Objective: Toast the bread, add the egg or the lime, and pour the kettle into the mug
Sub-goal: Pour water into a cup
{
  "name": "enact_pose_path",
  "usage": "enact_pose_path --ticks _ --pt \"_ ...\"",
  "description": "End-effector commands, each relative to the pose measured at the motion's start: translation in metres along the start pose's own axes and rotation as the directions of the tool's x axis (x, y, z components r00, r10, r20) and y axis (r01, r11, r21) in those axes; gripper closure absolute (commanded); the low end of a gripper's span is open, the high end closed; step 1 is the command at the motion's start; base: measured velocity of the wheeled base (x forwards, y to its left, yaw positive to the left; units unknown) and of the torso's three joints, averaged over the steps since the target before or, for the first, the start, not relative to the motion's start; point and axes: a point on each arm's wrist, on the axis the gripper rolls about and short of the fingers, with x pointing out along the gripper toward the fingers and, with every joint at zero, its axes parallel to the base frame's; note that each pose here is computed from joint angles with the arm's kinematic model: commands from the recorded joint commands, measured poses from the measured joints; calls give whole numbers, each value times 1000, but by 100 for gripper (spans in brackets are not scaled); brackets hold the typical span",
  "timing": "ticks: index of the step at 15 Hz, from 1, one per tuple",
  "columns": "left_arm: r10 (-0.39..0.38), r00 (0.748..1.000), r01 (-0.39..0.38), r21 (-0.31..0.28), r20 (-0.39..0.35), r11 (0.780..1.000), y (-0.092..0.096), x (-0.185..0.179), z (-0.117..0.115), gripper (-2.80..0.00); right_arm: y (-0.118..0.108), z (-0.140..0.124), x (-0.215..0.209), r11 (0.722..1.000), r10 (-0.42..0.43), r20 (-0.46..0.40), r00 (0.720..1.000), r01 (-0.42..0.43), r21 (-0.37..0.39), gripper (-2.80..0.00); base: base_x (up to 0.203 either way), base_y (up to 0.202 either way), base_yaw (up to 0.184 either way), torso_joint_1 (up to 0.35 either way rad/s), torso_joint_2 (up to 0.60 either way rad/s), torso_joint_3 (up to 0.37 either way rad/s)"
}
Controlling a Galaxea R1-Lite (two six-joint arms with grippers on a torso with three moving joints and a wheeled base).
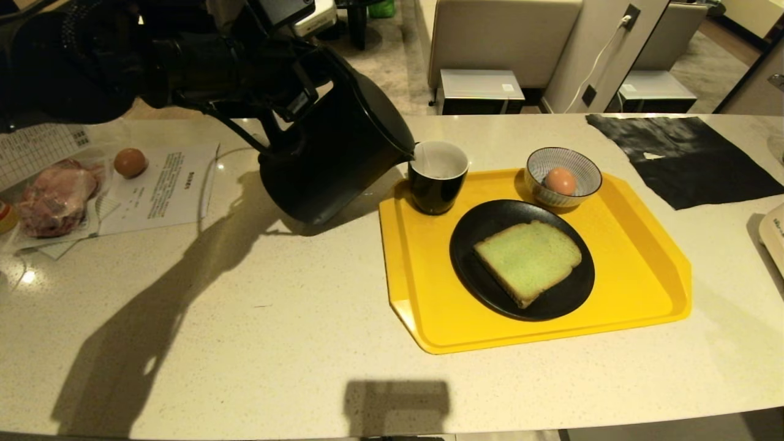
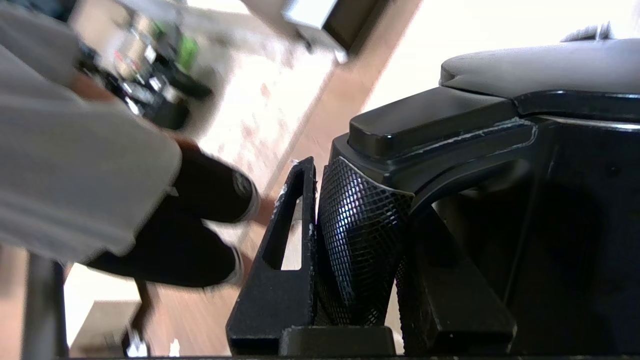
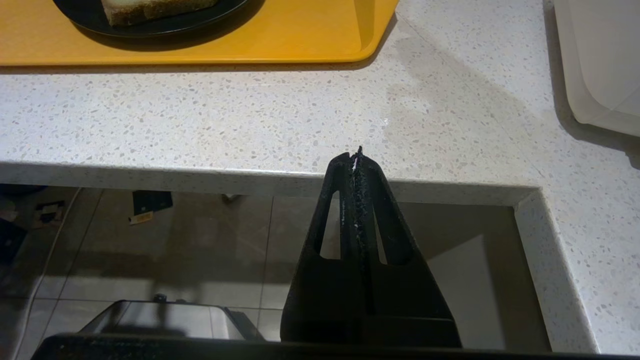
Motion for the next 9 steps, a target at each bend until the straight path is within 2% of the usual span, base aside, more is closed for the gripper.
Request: enact_pose_path --ticks 1,9 --pt "4 1000 -5 28 23 1000 -12 17 -1 0 0 -8 2 1000 0 -28 1000 0 0 0 0 0 0 0 0 0" --pt "22 999 -25 81 29 996 -20 24 4 0 0 -8 2 1000 0 -28 1000 0 0 0 0 0 0 0 0 0"
